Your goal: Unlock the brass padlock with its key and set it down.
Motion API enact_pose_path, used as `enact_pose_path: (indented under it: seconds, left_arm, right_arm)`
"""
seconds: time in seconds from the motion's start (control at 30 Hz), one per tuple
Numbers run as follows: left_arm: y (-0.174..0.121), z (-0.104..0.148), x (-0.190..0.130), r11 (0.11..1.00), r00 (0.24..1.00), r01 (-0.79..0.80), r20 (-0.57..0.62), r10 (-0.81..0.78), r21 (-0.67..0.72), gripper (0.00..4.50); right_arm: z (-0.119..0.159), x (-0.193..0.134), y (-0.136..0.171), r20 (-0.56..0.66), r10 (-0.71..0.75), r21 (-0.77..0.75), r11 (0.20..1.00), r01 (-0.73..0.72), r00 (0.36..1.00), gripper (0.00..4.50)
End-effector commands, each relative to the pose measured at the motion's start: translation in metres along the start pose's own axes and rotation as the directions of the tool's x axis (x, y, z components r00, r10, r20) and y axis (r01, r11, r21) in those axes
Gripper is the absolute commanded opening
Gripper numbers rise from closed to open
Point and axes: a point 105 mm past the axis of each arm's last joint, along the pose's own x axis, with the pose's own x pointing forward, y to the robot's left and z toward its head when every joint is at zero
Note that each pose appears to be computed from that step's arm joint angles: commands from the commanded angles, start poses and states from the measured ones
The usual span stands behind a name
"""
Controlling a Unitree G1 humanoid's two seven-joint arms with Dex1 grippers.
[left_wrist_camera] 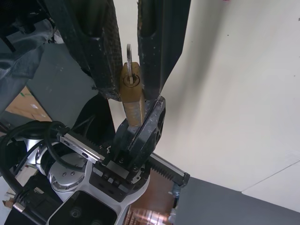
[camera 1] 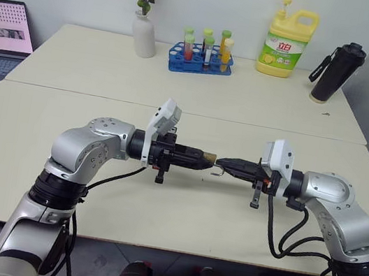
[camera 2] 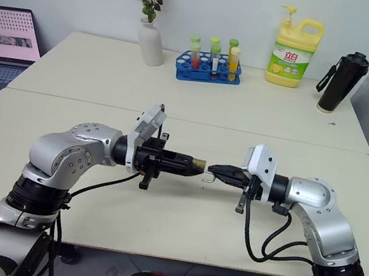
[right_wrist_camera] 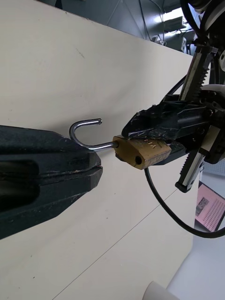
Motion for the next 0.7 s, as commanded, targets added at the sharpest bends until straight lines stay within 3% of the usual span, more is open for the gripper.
enact_pose_path:
  seconds: [0.03,0.13,0.23,0.4,0.6,0.7]
  left_arm:
    - [-0.003,0.015,-0.003,0.999,0.999,-0.013,0.037,0.012,0.04,0.15]
    - [0.004,0.008,-0.004,0.998,0.998,-0.052,0.045,0.053,-0.027,0.15]
    - [0.009,-0.008,-0.003,0.985,0.994,-0.098,0.033,0.104,-0.138,0.15]
    - [0.023,-0.048,0.007,0.941,0.973,-0.229,-0.062,0.221,-0.248,0.15]
    - [0.028,-0.066,0.021,0.91,0.961,-0.277,-0.098,0.259,-0.308,0.15]
    - [0.036,-0.073,0.023,0.892,0.946,-0.322,-0.121,0.299,-0.318,0.15]
  right_arm:
    - [0.0,-0.004,-0.006,-0.02,-0.041,-0.025,0.999,0.04,0.999,0.0]
    - [-0.014,-0.013,-0.004,-0.072,-0.036,-0.034,0.999,0.034,0.997,0.0]
    - [-0.029,-0.026,-0.001,-0.133,-0.075,-0.055,0.996,0.068,0.988,0.55]
    - [-0.033,-0.031,0.017,-0.145,-0.104,0.009,0.994,0.107,0.984,2.37]
    - [-0.033,-0.023,0.028,-0.142,-0.102,0.026,0.994,0.107,0.985,4.5]
    - [-0.037,-0.02,0.028,-0.156,-0.115,0.042,0.992,0.123,0.981,4.5]
